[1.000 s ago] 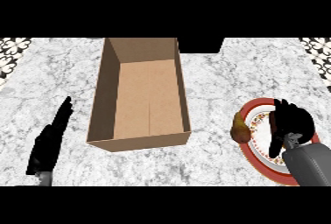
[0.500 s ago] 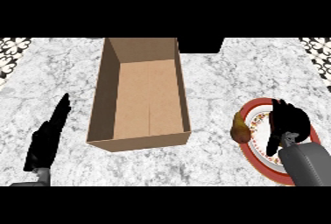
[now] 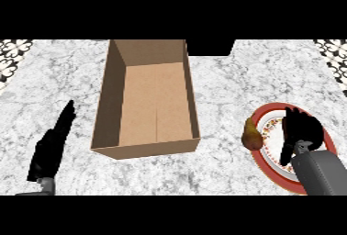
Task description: Pick the sweet potato from the plate and place it in the cardboard box
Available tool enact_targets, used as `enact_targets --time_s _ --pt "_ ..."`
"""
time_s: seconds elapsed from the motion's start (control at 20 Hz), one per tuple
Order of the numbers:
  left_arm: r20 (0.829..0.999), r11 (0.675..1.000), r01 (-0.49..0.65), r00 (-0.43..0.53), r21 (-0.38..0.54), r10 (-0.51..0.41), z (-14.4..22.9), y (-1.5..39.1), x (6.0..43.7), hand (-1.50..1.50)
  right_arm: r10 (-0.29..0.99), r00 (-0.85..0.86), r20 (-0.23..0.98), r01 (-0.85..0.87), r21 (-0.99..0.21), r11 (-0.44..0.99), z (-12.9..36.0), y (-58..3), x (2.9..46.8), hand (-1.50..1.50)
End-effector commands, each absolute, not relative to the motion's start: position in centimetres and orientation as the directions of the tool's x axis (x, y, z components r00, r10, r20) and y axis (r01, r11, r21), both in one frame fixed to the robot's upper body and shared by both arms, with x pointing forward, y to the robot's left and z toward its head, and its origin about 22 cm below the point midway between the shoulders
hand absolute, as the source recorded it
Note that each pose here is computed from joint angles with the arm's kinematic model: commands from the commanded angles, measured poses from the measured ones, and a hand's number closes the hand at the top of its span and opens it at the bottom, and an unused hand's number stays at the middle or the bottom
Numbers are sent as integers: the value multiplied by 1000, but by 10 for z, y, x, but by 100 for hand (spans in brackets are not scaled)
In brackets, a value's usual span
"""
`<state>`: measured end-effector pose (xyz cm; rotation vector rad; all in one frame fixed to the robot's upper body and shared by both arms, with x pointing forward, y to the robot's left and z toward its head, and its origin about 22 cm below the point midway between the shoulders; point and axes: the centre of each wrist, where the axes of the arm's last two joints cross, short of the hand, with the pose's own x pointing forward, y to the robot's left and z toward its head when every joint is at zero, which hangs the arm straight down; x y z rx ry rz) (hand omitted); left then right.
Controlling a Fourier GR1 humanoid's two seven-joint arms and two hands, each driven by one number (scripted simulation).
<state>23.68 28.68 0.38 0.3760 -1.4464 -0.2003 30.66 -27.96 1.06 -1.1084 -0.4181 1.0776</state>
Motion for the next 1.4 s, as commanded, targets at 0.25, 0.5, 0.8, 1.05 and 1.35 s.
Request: enact_targets --time_s 0.25,0.5,0.8,1.05,1.35 --pt "928 927 -81 113 365 -356 7 291 233 0 872 454 -184 -495 -866 74 14 -276 312 150" --pt "927 923 -108 107 370 -360 6 294 223 0 869 396 -296 -371 -917 -143 -7 -297 291 150" --pt "925 922 -103 121 372 -360 7 303 236 0 876 426 -225 -279 -954 -109 3 -258 281 150" --pt "921 914 -133 135 383 -367 3 289 231 0 812 576 91 -155 -964 218 1 -152 235 150" --pt "919 917 -100 132 386 -372 12 290 231 0 782 610 130 -15 -984 176 47 -100 175 150"
